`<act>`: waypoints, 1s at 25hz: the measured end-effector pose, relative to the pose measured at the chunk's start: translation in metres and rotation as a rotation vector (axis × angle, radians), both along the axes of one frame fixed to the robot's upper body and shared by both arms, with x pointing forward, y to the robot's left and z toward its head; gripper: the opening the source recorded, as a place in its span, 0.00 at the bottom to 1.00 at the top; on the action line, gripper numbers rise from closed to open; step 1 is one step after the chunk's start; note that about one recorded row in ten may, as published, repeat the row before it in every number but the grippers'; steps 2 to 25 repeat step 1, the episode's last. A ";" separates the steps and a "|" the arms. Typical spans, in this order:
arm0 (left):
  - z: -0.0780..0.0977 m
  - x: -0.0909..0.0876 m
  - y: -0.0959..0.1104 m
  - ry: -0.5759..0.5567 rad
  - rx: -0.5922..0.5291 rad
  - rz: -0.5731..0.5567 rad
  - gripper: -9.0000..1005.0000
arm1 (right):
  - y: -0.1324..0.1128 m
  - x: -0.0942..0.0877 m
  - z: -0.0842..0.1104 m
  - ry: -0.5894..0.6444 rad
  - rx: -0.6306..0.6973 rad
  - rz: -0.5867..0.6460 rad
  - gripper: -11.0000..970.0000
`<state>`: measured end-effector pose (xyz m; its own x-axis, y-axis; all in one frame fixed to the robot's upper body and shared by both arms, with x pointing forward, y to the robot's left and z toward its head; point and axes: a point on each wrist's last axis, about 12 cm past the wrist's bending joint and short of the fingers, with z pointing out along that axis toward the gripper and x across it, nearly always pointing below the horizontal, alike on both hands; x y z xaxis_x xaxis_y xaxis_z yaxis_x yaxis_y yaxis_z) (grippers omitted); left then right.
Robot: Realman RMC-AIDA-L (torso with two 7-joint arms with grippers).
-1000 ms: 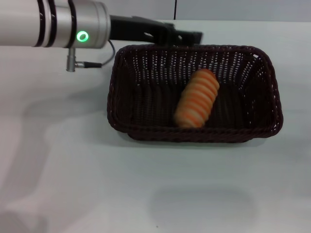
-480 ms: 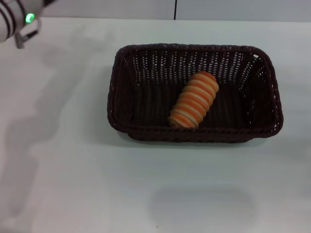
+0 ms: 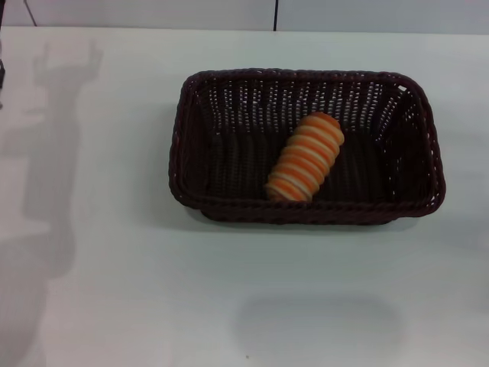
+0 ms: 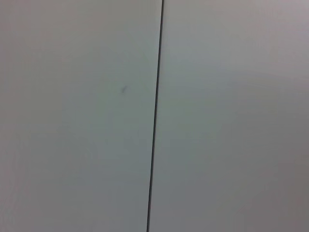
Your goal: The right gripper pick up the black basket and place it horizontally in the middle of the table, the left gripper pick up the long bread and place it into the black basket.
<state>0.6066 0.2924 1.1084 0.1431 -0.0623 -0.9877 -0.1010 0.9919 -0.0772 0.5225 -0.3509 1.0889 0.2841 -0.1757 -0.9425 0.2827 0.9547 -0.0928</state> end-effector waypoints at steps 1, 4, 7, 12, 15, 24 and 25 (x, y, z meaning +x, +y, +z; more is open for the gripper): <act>-0.005 -0.003 0.002 -0.020 -0.042 -0.028 0.86 | 0.000 0.000 0.000 0.000 0.000 0.000 0.39; -0.005 -0.003 0.002 -0.020 -0.042 -0.028 0.86 | 0.000 0.000 0.000 0.000 0.000 0.000 0.39; -0.005 -0.003 0.002 -0.020 -0.042 -0.028 0.86 | 0.000 0.000 0.000 0.000 0.000 0.000 0.39; -0.005 -0.003 0.002 -0.020 -0.042 -0.028 0.86 | 0.000 0.000 0.000 0.000 0.000 0.000 0.39; -0.005 -0.003 0.002 -0.020 -0.042 -0.028 0.86 | 0.000 0.000 0.000 0.000 0.000 0.000 0.39; -0.005 -0.003 0.002 -0.020 -0.042 -0.028 0.86 | 0.000 0.000 0.000 0.000 0.000 0.000 0.39; -0.005 -0.003 0.002 -0.020 -0.042 -0.028 0.86 | 0.000 0.000 0.000 0.000 0.000 0.000 0.39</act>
